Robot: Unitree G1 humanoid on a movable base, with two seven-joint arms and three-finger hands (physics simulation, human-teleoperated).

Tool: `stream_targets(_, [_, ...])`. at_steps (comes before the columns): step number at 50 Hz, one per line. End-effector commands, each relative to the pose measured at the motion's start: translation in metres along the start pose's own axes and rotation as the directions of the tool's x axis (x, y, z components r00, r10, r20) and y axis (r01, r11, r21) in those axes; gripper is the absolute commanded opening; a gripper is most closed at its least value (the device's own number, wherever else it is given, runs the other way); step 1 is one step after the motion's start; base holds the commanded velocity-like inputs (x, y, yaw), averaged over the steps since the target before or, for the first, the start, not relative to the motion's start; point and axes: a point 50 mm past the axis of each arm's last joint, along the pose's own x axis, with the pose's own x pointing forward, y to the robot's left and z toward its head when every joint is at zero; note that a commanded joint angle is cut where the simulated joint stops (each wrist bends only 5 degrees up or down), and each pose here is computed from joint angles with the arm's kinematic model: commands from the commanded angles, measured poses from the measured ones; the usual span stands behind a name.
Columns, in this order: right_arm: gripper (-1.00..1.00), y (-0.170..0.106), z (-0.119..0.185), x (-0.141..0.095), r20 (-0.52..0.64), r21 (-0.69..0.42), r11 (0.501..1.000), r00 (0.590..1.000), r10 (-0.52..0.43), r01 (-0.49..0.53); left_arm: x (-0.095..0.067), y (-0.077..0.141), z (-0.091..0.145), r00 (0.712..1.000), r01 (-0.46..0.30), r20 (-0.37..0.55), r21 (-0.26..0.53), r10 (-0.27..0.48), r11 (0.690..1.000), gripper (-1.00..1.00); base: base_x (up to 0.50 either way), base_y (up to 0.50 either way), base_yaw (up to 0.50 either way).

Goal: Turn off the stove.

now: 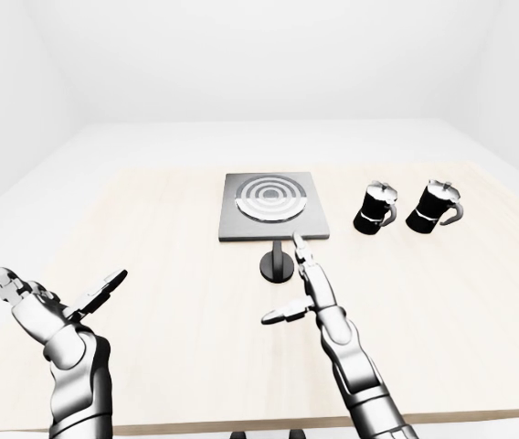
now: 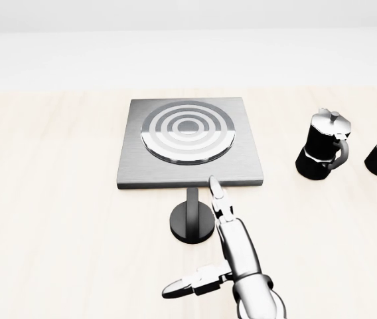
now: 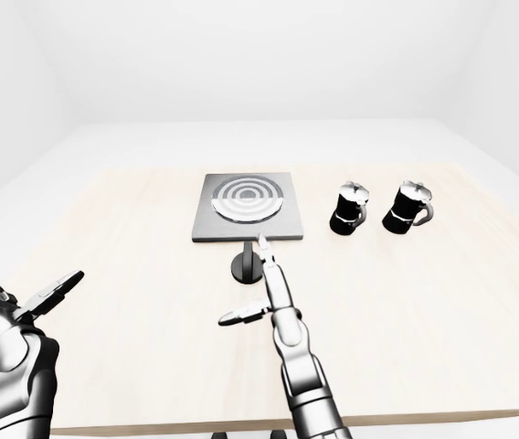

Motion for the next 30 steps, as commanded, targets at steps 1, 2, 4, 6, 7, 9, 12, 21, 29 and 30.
stream_targets(1, [1.00,0.004,-0.007,-0.002,-0.006,0.006,1.000,1.000,0.006,-0.006,0.000,0.001,0.005,1.000,-0.011,0.017,-0.017,0.011,1.000,1.00,0.00,0.00,0.00])
stream_targets(2, [1.00,0.005,-0.007,-0.003,-0.006,0.007,1.000,1.000,0.008,-0.008,0.001,0.000,0.003,1.000,-0.011,0.010,-0.014,0.011,1.000,1.00,0.00,0.00,0.00])
stream_targets(4, [1.00,0.006,-0.008,-0.003,-0.008,0.006,1.000,1.000,0.010,-0.010,0.001,0.000,0.003,1.000,-0.011,0.008,-0.012,0.011,1.000,1.00,0.00,0.00,0.00])
stream_targets(6, [1.00,0.007,-0.009,-0.005,-0.009,0.008,1.000,1.000,0.011,-0.011,0.001,-0.001,0.001,1.000,-0.010,0.003,-0.010,0.010,1.000,1.00,0.00,0.00,0.00])
stream_targets(7, [1.00,0.007,-0.009,-0.005,-0.009,0.008,1.000,1.000,0.013,-0.013,0.001,-0.001,0.001,1.000,-0.010,0.002,-0.010,0.010,1.000,1.00,0.00,0.00,0.00])
stream_targets(9, [1.00,0.007,-0.010,-0.005,-0.010,0.007,1.000,1.000,0.013,-0.013,0.001,-0.001,0.002,1.000,-0.011,0.004,-0.011,0.011,1.000,1.00,0.00,0.00,0.00])
stream_targets(12, [1.00,0.009,-0.014,-0.005,-0.012,0.012,1.000,1.000,0.019,-0.019,0.001,-0.001,0.001,1.000,-0.012,0.002,-0.010,0.012,1.000,1.00,0.00,0.00,0.00])
stream_targets(21, [1.00,0.014,-0.021,-0.004,-0.039,0.018,0.999,0.999,0.030,-0.029,0.001,0.000,0.003,1.000,-0.013,0.008,-0.014,0.013,1.000,1.00,0.00,0.00,0.00])
stream_targets(29, [1.00,0.018,-0.024,-0.001,-0.056,0.022,0.999,0.997,0.044,-0.043,0.001,0.000,0.003,1.000,-0.013,0.010,-0.016,0.013,1.000,1.00,0.00,0.00,0.00])
stream_targets(30, [1.00,0.018,-0.025,0.000,-0.059,0.022,0.999,0.997,0.045,-0.044,0.001,0.000,0.005,1.000,-0.013,0.014,-0.018,0.013,1.000,1.00,0.00,0.00,0.00])
